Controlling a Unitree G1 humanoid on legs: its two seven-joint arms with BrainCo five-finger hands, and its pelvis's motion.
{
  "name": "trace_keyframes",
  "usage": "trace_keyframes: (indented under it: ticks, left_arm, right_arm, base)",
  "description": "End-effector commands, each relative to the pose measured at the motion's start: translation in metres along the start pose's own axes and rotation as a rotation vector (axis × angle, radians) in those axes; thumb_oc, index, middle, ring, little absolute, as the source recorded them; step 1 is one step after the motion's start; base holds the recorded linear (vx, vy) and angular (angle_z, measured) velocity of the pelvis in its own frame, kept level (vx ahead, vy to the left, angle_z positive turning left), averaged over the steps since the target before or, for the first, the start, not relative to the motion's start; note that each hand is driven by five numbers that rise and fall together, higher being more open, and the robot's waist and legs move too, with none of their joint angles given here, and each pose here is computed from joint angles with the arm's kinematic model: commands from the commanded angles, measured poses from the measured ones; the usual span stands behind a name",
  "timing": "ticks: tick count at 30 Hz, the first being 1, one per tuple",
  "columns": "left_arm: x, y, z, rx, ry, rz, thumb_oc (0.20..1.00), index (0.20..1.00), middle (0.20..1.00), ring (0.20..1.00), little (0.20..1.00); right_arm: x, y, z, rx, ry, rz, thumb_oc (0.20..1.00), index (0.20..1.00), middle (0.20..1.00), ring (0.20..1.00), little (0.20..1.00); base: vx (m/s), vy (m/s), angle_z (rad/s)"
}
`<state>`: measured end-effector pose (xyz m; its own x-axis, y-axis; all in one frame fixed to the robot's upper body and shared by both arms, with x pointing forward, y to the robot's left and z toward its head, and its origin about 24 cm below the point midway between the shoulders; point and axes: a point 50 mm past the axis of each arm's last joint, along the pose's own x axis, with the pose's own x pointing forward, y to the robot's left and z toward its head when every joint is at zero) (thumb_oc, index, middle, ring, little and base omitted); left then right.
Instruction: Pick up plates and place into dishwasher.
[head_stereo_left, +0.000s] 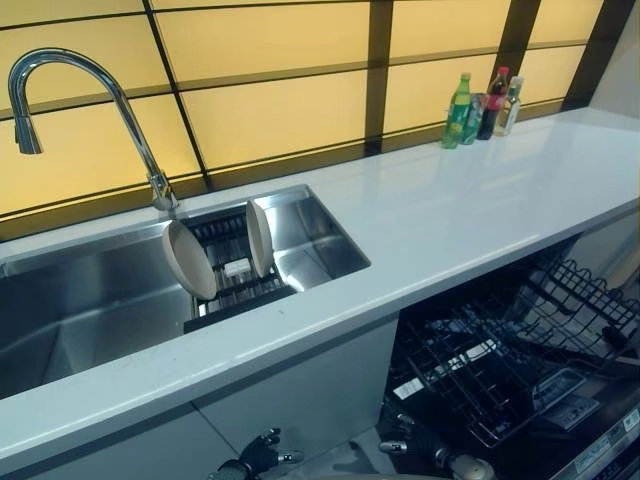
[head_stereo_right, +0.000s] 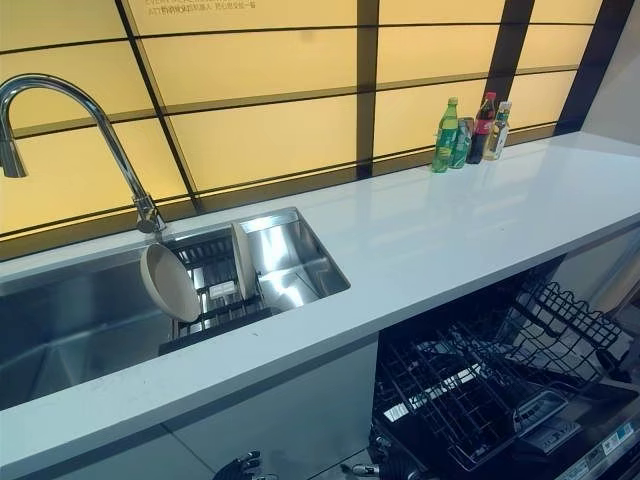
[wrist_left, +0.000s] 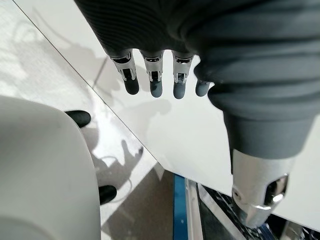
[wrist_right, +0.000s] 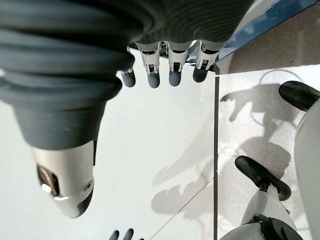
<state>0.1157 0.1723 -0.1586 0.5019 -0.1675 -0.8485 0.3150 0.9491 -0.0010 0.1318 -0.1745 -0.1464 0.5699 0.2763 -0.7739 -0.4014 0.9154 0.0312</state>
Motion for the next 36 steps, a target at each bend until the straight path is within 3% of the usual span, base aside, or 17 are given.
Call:
trace_keyframes:
  ticks: [1,5,11,15,19,24,28,32,36]
  left_arm:
    - [0.007,0.001,0.037,0.053,-0.147,-0.031,1.0,1.0,1.0,1.0,1.0]
    - [0.005,0.002,0.047,0.061,-0.223,-0.03,1.0,1.0,1.0,1.0,1.0]
    - [-0.001,0.0,0.093,0.118,-0.434,-0.191,1.0,1.0,1.0,1.0,1.0]
    - [-0.016,-0.011,0.121,0.209,-0.508,-0.481,1.0,1.0,1.0,1.0,1.0]
    - [-0.037,-0.02,0.144,0.183,-0.549,-0.79,1.0,1.0,1.0,1.0,1.0]
    - [-0.09,-0.027,0.204,0.014,-0.839,-1.196,1.0,1.0,1.0,1.0,1.0]
    - [-0.132,-0.023,0.242,-0.095,-1.134,-1.376,1.0,1.0,1.0,1.0,1.0]
    - [-0.162,-0.005,0.267,-0.126,-1.388,-1.262,1.0,1.0,1.0,1.0,1.0]
    - [-0.206,0.038,0.291,0.011,-1.682,-0.747,1.0,1.0,1.0,1.0,1.0]
  right_arm:
    - [0.011,0.0,0.044,-0.068,-0.175,0.02,1.0,1.0,1.0,1.0,1.0]
    - [0.011,0.001,0.041,-0.051,-0.147,0.041,1.0,1.0,1.0,1.0,1.0]
    - [0.011,-0.008,0.049,-0.014,-0.166,-0.011,1.0,1.0,1.0,1.0,1.0]
    - [0.008,-0.014,0.052,-0.034,-0.152,-0.011,1.0,1.0,1.0,1.0,1.0]
    - [0.005,-0.016,0.049,-0.057,-0.133,-0.006,1.0,1.0,1.0,1.0,1.0]
    - [0.004,-0.014,0.042,-0.051,-0.105,-0.013,1.0,1.0,1.0,1.0,1.0]
    - [0.003,-0.009,0.036,-0.027,-0.095,-0.008,1.0,1.0,1.0,1.0,1.0]
    - [0.004,-0.003,0.032,-0.011,-0.084,-0.003,1.0,1.0,1.0,1.0,1.0]
    - [0.003,0.004,0.023,0.026,-0.066,-0.009,1.0,1.0,1.0,1.0,1.0]
  base:
    - [0.0,0.0,0.0]
    - [0.0,0.0,0.0]
    - [0.0,0.0,0.0]
    - [0.0,0.034,0.0]
    - [0.02,0.047,-0.01]
    - [0.01,0.008,0.0]
    - [0.01,-0.027,0.01]
    - [0.01,-0.051,0.03]
    - [0.01,-0.025,0.04]
